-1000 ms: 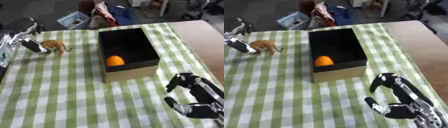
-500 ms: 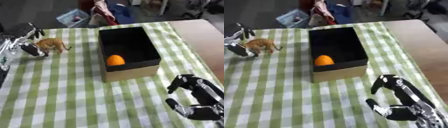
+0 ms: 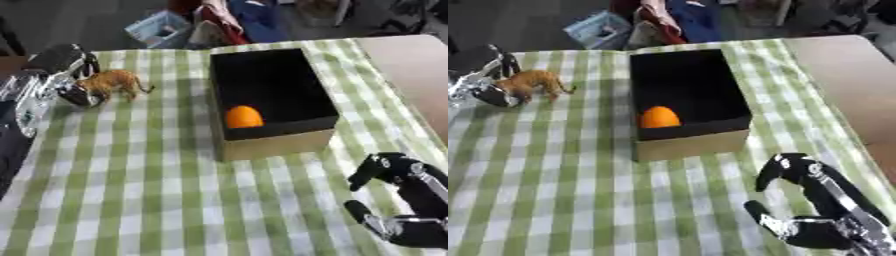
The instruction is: Pick up objects on the table and place them in the box.
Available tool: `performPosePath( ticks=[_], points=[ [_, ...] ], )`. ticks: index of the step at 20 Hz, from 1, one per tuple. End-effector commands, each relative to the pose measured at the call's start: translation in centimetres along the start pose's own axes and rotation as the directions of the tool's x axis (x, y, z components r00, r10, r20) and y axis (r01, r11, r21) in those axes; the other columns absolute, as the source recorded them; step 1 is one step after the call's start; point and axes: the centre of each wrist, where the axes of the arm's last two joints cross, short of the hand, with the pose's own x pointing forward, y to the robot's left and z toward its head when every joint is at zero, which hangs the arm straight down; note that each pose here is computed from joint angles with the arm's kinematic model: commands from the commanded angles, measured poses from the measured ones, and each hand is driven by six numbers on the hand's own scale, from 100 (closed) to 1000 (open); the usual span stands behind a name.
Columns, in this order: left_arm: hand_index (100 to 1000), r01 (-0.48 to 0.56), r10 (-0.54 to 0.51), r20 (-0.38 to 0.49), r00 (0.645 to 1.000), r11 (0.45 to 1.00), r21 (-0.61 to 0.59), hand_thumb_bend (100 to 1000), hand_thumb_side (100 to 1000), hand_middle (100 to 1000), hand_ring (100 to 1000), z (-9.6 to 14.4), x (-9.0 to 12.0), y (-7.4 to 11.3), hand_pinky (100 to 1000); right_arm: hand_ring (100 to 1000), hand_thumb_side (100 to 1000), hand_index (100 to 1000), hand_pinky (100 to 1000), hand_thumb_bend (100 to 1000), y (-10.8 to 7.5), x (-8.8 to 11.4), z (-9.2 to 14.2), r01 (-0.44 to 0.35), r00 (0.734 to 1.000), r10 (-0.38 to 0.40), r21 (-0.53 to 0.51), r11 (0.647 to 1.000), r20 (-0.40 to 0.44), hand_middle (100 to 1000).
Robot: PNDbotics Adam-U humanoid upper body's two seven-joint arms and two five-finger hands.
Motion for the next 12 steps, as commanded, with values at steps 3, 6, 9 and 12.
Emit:
performPosePath(
  ticks=[3, 6, 9, 12],
  points=[
    [434, -0.070, 0.066, 0.032, 0.997, 0.990, 0.123, 271, 110, 296, 337, -0.2, 0.4, 2.3, 533, 541, 100, 567, 667, 336, -0.7, 0.5, -0.1, -0.027, 1.000, 0.027, 0.000, 1.000, 0.014, 511],
    [414, -0.127, 0.117, 0.070, 0.991, 0.978, 0.165, 254, 110, 280, 323, -0.2, 1.1, 3.3, 524, 541, 100, 567, 667, 336, -0.7, 0.5, 0.0, -0.027, 1.000, 0.027, 0.000, 1.000, 0.013, 511],
    [406, -0.179, 0.158, 0.114, 0.981, 0.962, 0.204, 243, 111, 272, 316, -0.2, 1.9, 4.8, 520, 541, 100, 567, 667, 335, -0.7, 0.4, 0.0, -0.026, 1.000, 0.026, 0.001, 1.000, 0.011, 512],
    [401, -0.232, 0.195, 0.172, 0.966, 0.944, 0.235, 230, 109, 268, 312, -0.1, 3.1, 6.4, 517, 541, 100, 567, 667, 335, -0.7, 0.4, 0.0, -0.026, 1.000, 0.026, 0.002, 1.000, 0.010, 512]
  ],
)
